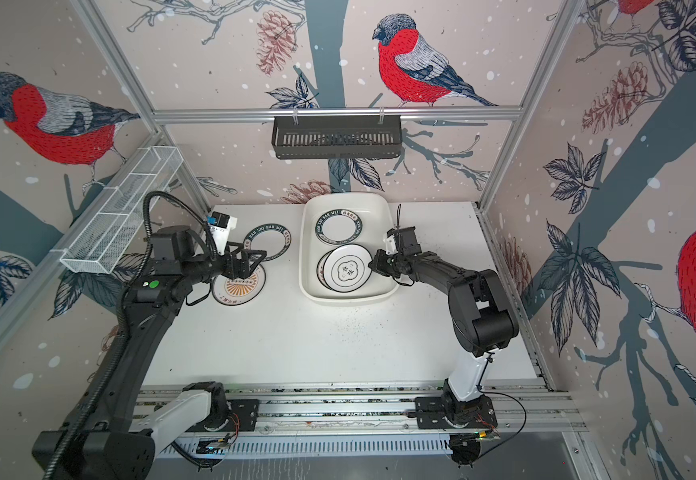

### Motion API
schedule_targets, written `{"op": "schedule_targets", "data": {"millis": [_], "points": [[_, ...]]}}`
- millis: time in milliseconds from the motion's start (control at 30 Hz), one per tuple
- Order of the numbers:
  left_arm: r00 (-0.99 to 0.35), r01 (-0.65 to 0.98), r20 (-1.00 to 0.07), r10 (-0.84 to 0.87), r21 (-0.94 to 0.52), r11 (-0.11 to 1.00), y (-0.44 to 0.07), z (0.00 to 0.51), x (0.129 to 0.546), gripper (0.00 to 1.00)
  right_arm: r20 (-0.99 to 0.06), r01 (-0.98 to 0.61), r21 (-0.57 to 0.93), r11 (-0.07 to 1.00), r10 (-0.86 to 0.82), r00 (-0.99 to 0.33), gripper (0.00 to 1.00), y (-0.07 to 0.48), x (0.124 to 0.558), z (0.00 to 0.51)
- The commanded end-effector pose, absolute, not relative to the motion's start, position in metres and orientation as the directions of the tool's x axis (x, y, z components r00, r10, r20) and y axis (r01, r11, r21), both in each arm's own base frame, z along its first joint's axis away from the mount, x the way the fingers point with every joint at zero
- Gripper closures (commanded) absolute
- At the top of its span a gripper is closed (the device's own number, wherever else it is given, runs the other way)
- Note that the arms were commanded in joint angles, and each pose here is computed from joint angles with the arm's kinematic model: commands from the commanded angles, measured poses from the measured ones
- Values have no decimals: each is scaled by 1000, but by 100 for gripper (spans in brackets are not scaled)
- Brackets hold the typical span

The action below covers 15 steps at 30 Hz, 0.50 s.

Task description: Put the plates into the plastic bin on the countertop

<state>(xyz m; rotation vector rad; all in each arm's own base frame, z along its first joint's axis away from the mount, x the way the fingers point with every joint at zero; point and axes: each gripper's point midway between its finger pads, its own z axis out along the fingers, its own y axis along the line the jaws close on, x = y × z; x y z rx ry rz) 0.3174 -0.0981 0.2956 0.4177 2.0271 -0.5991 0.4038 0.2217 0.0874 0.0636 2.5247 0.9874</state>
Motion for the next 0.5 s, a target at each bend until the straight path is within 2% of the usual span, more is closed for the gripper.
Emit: {"op": "schedule_targets", "data": {"millis": [0,467], "points": [[-455,532,-889,54,-223,817,-99,304,320,12,-395,-141,656,741,178,-901,95,223,408,89],[-451,535,-891,58,-217,817,-99,305,320,12,-370,-122,656,745,177,-912,92,221,408,81]]}}
